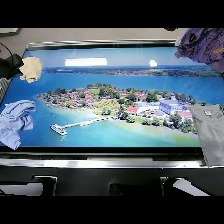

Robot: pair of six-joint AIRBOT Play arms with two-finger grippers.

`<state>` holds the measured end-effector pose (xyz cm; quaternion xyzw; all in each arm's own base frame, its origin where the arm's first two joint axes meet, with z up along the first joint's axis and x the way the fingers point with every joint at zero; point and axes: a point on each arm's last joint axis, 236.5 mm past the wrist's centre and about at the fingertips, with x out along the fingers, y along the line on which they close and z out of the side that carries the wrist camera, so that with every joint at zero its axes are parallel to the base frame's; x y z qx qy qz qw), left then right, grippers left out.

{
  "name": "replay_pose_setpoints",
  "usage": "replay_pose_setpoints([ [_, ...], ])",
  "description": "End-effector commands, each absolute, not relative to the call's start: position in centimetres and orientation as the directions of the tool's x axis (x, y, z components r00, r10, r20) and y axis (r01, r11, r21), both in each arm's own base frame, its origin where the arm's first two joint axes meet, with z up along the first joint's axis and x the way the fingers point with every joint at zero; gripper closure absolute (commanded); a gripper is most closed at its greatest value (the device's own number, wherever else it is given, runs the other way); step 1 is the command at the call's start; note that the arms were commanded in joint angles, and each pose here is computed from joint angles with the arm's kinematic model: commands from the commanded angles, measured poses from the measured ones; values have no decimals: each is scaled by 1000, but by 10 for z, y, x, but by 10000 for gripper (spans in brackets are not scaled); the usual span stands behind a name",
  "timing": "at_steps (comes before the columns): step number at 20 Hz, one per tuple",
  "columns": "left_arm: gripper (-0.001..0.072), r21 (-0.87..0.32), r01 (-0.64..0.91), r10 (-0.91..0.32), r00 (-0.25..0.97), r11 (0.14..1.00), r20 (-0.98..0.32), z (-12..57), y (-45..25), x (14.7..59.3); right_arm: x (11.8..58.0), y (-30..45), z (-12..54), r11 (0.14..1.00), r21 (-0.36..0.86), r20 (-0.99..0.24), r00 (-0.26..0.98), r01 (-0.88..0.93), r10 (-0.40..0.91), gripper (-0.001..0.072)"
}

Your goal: Fold the clothes and pants, and hang the long-sleeved shirts on hangers.

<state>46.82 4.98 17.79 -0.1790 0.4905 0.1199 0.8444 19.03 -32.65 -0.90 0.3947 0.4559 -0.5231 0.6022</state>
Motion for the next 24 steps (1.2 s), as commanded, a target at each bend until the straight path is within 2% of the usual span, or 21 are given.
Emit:
replay_pose_setpoints([
  [1, 688, -185, -378, 27, 490, 907, -871, 178, 50, 468, 318, -344, 103, 250, 469, -767, 531, 847, -361, 172],
  [2, 688, -187, -377, 25, 491, 907, -871, 178, 49, 468, 364, -329, 148, 351, 574, -654, 672, 740, -346, 193],
  [3, 688, -193, -370, 15, 492, 909, -870, 178, 47, 468, 400, -302, 181, 465, 606, -576, 759, 645, -303, 300],
  [4, 689, -207, -361, -2, 494, 909, -869, 179, 43, 468, 433, -260, 202, 589, 588, -534, 813, 554, -231, 365],
  [5, 689, -224, -339, -28, 498, 914, -867, 180, 36, 469, 459, -212, 208, 687, 555, -527, 837, 469, -145, 398],
  [8, 690, -215, -199, -91, 495, 956, -864, 185, 9, 462, 493, -39, 184, 913, 385, -617, 773, 135, 146, 679],
  [9, 690, -187, -132, -103, 477, 973, -873, 181, -2, 454, 490, 14, 171, 950, 312, -662, 722, 18, 204, 678],
  [11, 691, -159, -32, -130, 433, 987, -892, 166, -27, 432, 473, 97, 148, 964, 213, -736, 623, -157, 264, 678],
  [13, 691, -164, 10, -150, 464, 986, -873, 159, -47, 419, 449, 162, 131, 939, 167, -781, 542, -300, 312, 678],
  [16, 689, -161, 55, -166, 516, 986, -841, 165, -59, 402, 426, 227, 130, 889, 141, -775, 510, -436, 373, 678],
  [19, 688, -151, 62, -161, 530, 987, -833, 172, -57, 399, 421, 243, 133, 887, 177, -761, 512, -426, 398, 678],
  [24, 687, -147, 59, -156, 511, 987, -845, 167, -56, 397, 423, 239, 134, 892, 162, -761, 521, -423, 386, 678],
])
